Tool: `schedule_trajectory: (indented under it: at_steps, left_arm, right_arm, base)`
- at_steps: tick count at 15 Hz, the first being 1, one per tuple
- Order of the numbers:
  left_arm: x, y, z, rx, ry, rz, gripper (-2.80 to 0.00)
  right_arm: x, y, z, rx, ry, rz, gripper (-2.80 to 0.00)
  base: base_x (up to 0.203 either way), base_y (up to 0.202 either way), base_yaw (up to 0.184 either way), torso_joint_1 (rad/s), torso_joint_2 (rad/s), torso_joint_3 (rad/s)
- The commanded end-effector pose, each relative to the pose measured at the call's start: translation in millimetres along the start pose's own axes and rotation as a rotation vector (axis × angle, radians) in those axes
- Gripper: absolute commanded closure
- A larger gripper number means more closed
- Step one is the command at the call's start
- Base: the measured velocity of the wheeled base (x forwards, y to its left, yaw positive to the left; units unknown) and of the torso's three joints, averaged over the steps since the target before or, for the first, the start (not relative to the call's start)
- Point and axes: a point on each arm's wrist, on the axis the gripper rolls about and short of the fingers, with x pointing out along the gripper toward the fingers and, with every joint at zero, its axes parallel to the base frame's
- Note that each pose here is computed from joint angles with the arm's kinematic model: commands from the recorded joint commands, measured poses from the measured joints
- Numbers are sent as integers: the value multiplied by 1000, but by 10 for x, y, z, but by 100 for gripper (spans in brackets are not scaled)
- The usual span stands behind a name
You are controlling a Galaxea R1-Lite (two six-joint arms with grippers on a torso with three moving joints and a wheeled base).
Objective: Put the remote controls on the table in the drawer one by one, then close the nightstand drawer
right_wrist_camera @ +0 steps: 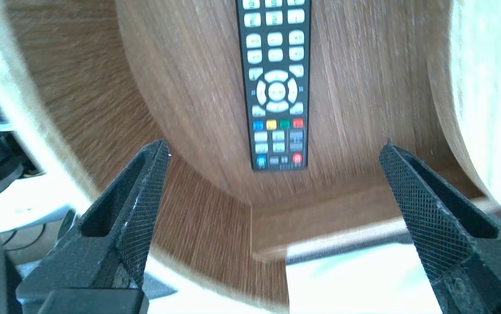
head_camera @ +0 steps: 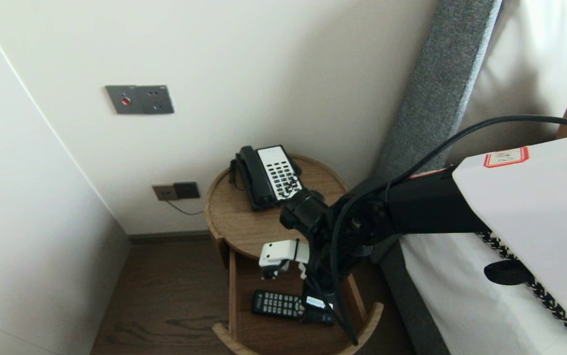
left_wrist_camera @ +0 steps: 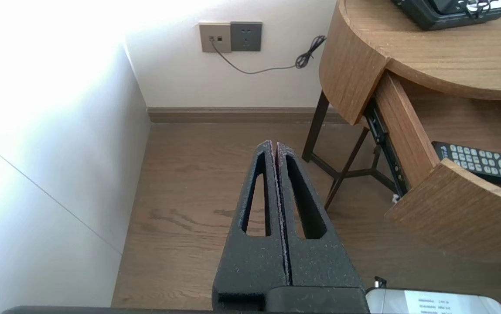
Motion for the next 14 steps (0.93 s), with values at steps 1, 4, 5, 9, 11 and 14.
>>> schedule_trajectory:
  at_steps: [1, 4, 5, 9, 11, 14]
  left_arm:
    - [1, 0, -1, 0, 0, 1, 0]
    - [0, 0, -1, 0, 1, 2, 0]
    - [1, 0, -1, 0, 0, 1, 0]
    - [0, 0, -2, 0, 1, 2, 0]
    - [0, 0, -2, 0, 1, 2, 0]
    - [-1, 0, 1, 0, 0, 1, 0]
  right_arm:
    - [-165, 6, -2, 0, -22, -16, -280]
    - [-276, 23, -45, 10, -25, -30, 0]
    - [-300, 35, -52, 11, -27, -31, 0]
    - [-443, 43, -59, 108, -54, -47, 0]
    - [-546, 77, -105, 176, -65, -50, 0]
    - [-726, 146, -241, 269, -73, -52, 0]
  base:
    - [0, 0, 0, 0, 0, 0]
    - [0, 0, 0, 0, 0, 0]
    - [0, 0, 0, 0, 0, 0]
    - [0, 0, 0, 0, 0, 0]
    - [0, 0, 0, 0, 0, 0]
    - [0, 0, 0, 0, 0, 0]
